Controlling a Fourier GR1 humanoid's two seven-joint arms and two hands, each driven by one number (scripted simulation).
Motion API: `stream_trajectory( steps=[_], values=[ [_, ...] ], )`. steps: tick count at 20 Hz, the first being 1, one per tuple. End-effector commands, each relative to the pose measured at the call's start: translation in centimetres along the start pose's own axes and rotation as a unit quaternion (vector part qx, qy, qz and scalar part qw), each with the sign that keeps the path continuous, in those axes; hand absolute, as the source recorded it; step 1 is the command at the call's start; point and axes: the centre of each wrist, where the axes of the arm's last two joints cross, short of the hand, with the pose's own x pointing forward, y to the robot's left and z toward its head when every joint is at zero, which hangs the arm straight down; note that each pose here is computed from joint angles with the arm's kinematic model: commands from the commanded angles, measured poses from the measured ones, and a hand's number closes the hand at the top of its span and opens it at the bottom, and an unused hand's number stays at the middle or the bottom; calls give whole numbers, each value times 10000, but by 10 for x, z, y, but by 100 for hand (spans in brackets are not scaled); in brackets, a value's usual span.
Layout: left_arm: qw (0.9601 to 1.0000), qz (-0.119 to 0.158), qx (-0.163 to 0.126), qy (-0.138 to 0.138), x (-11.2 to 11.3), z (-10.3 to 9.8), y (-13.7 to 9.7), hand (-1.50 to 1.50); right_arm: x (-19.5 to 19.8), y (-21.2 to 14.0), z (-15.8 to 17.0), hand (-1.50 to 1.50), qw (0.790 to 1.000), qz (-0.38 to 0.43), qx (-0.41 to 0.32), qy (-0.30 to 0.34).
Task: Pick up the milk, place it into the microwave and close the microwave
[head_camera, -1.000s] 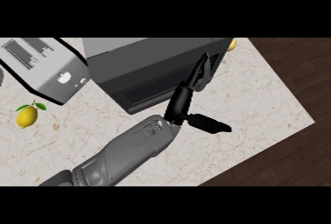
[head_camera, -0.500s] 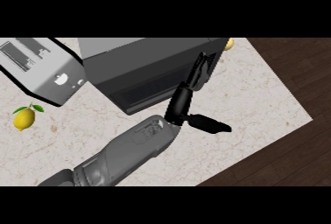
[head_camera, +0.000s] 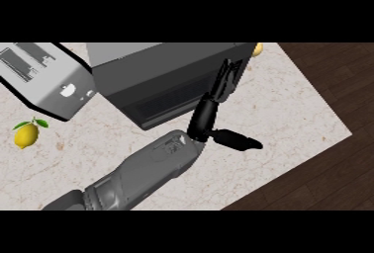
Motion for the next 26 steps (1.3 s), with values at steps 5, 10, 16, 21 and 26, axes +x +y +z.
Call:
stream_trajectory(
  steps=[5,10,16,21,26],
  values=[
    [9999,-25,136,34,3,-12,3,-150,4,-1,-6,-150,9998,-133,159,-53],
    [9999,-8,143,9,4,-15,3,-150,7,-2,-8,-150,9997,-126,192,38],
    [9965,-715,21,424,-16,-10,14,-150,10,-4,-8,-150,9998,-122,131,17],
    [9790,-1928,527,395,-26,-23,57,-150,12,-7,-5,-150,9999,-87,24,70],
    [9766,-2037,524,454,-22,-31,51,-150,14,-4,-6,-150,9999,-112,6,42]
  ],
)
